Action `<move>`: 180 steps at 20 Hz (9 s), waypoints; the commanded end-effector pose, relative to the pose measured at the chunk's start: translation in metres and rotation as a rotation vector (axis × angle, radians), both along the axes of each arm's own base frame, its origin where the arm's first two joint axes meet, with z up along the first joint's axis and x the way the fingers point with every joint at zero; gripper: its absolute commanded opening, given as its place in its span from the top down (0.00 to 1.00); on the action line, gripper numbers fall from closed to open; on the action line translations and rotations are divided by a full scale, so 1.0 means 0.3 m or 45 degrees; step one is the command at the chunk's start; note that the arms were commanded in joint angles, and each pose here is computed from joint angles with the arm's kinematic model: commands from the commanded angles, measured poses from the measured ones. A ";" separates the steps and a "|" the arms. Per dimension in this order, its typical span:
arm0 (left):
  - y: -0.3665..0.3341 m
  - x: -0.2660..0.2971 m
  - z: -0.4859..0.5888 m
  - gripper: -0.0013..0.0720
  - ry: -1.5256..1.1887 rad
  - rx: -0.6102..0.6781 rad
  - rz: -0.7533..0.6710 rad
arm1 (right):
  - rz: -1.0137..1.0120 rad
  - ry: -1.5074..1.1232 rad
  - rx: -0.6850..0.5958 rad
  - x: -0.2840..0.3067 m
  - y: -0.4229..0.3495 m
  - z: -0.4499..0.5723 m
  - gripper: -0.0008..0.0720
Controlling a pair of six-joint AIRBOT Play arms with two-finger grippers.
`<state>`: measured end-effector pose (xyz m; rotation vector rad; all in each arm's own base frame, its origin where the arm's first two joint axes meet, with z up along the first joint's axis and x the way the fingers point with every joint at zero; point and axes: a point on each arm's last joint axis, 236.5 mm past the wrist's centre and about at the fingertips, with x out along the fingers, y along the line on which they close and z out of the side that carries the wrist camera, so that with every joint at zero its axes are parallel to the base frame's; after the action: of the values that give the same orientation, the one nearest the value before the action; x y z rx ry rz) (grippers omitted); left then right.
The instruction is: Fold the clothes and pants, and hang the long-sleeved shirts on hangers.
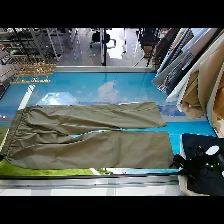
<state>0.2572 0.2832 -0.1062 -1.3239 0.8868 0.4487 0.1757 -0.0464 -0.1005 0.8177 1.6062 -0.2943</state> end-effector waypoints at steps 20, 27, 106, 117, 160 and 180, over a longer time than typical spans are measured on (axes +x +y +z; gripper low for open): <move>0.192 0.111 0.467 0.96 -0.232 0.476 -0.083 | 0.129 -0.623 -0.332 0.385 -0.112 0.448 0.98; 0.170 0.469 0.745 0.96 -0.444 0.655 -0.039 | 0.172 -1.013 -0.468 0.921 -0.116 0.615 0.98; -1.211 0.654 0.387 0.96 -0.266 0.104 -1.407 | 0.553 -0.618 0.362 0.971 0.283 0.287 0.06; -1.391 0.614 0.386 0.96 -0.277 0.094 -1.558 | 0.749 -0.701 0.737 1.019 0.562 0.067 0.89; -1.495 0.590 0.033 0.96 0.086 0.074 -1.620 | 0.609 -0.631 0.553 1.017 0.593 0.154 0.07; -1.505 0.340 0.409 0.96 0.021 0.018 -1.973 | 0.942 -0.882 0.462 1.037 0.684 0.756 0.98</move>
<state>0.3864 -0.1684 -0.0259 -0.3734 1.5970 -0.6602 0.4885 0.1993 0.0660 0.5517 1.2940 0.9216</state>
